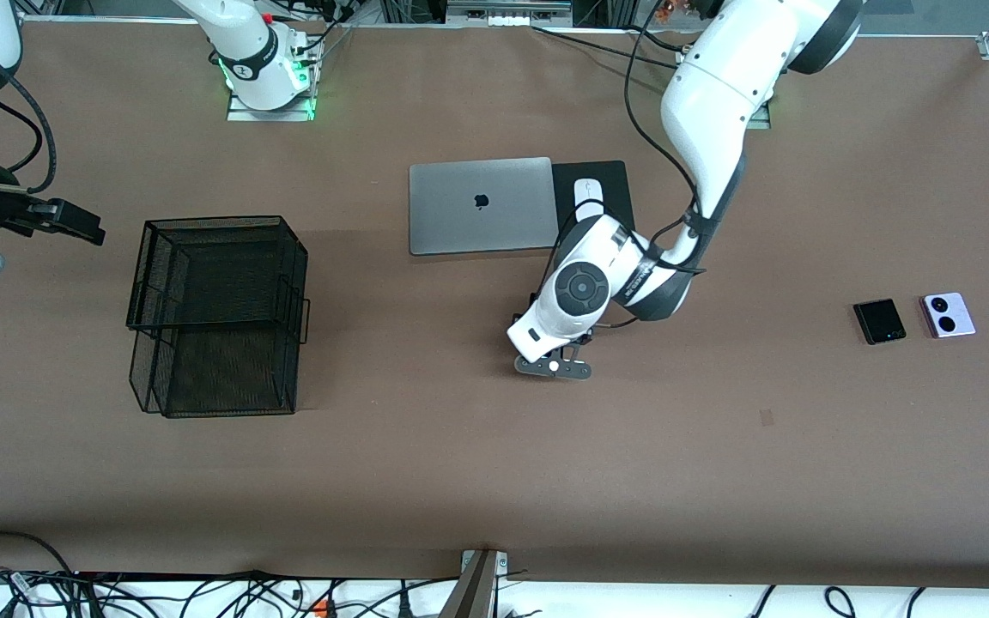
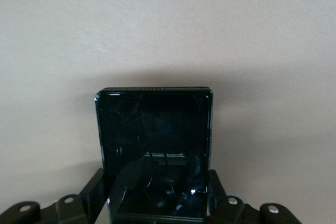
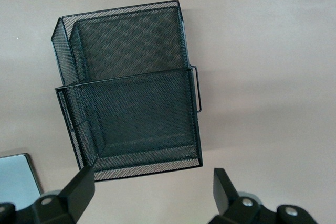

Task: Place phones with both arms
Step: 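Carry the bar phone to the table middle and set it down, then withdraw the left gripper while the right gripper reaches the bar phone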

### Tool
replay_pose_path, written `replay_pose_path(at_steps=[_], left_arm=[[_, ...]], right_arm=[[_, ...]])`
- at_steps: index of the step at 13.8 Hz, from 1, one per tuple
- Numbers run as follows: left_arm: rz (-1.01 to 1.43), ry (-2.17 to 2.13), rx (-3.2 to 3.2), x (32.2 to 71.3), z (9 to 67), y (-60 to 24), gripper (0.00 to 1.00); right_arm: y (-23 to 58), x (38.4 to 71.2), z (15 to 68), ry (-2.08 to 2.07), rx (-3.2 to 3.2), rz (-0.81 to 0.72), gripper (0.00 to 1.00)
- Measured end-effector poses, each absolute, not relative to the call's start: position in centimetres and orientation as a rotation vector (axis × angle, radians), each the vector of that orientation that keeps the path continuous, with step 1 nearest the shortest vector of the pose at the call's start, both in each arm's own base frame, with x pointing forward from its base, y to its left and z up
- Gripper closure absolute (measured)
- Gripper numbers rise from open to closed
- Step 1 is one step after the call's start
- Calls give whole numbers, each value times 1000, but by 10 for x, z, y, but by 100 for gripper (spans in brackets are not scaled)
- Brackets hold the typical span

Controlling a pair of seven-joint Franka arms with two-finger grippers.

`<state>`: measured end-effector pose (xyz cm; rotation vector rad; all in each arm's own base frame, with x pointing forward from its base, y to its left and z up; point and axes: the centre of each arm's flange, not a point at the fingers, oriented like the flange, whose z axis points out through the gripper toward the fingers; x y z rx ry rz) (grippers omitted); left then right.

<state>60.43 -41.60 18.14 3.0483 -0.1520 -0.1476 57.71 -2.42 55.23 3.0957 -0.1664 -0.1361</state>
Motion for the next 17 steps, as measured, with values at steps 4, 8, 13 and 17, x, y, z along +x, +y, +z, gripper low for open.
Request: replay_pose_path(at_steps=[4, 8, 13, 17], left_arm=[[-118, -156, 3038, 605, 175, -420, 22], [-68, -151, 3023, 613, 190, -423, 0], [-105, -78, 3064, 640, 283, -379, 0], [-224, -64, 3093, 678, 380, -227, 0]], right_arm=[[-22, 578, 550, -159, 3096, -142, 0], [-14, 580, 548, -138, 3096, -146, 0], [15, 591, 529, -78, 3102, -140, 0], [48, 599, 512, -104, 3096, -138, 0]])
